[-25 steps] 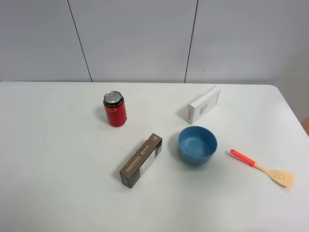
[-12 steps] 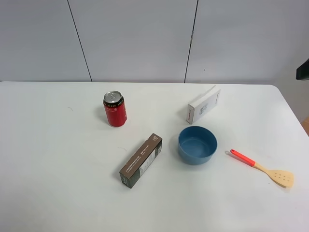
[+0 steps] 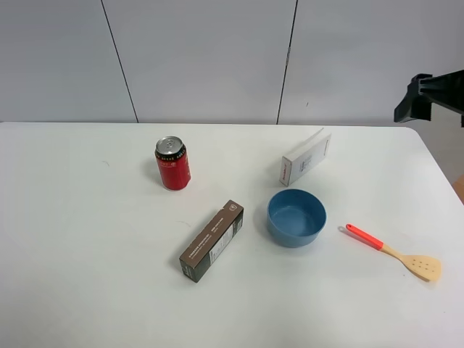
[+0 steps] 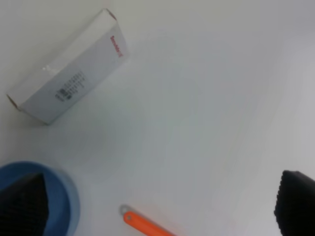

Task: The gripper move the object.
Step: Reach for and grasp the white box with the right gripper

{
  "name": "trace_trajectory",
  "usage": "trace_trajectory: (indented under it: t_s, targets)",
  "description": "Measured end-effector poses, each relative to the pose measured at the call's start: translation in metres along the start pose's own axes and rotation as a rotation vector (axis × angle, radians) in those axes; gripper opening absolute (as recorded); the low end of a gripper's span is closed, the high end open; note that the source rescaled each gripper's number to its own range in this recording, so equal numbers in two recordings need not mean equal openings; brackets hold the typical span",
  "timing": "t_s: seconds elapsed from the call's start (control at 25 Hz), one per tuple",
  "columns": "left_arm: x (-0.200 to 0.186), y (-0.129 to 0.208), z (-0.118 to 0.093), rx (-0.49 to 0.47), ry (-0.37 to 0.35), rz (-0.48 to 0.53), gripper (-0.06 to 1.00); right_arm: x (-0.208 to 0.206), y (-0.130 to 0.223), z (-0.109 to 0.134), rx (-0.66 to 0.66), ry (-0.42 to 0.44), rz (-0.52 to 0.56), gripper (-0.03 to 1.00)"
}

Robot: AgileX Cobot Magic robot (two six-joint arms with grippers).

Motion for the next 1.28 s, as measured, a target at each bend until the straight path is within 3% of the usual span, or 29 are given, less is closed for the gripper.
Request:
trace_trajectory:
  t_s: [0.28, 0.68, 1.28]
  targets:
    - [0.000, 0.000, 0.000, 0.000, -0.001, 0.000, 1.00, 0.035, -0.011, 0.010, 0.078, -0.064, 0.041, 0.87]
    - [0.000, 0.000, 0.000, 0.000, -0.001, 0.000, 1.00, 0.060, -0.034, 0.048, 0.044, -0.123, 0.080, 0.87]
    - [0.000, 0.000, 0.000, 0.000, -0.001, 0.000, 1.00, 0.119, -0.029, 0.057, 0.213, -0.083, 0.184, 0.87]
Point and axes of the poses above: a point on each arm's last joint axis where the gripper is mounted, x pointing out along that axis toward the gripper, z along the wrist's bending axis when the last joint is at zero, y = z × x, the point moved 1 cm from there along x, pointing out along that axis toward the gripper, and after that the axes turned 9 degrees about x, right-handed, at the moved point
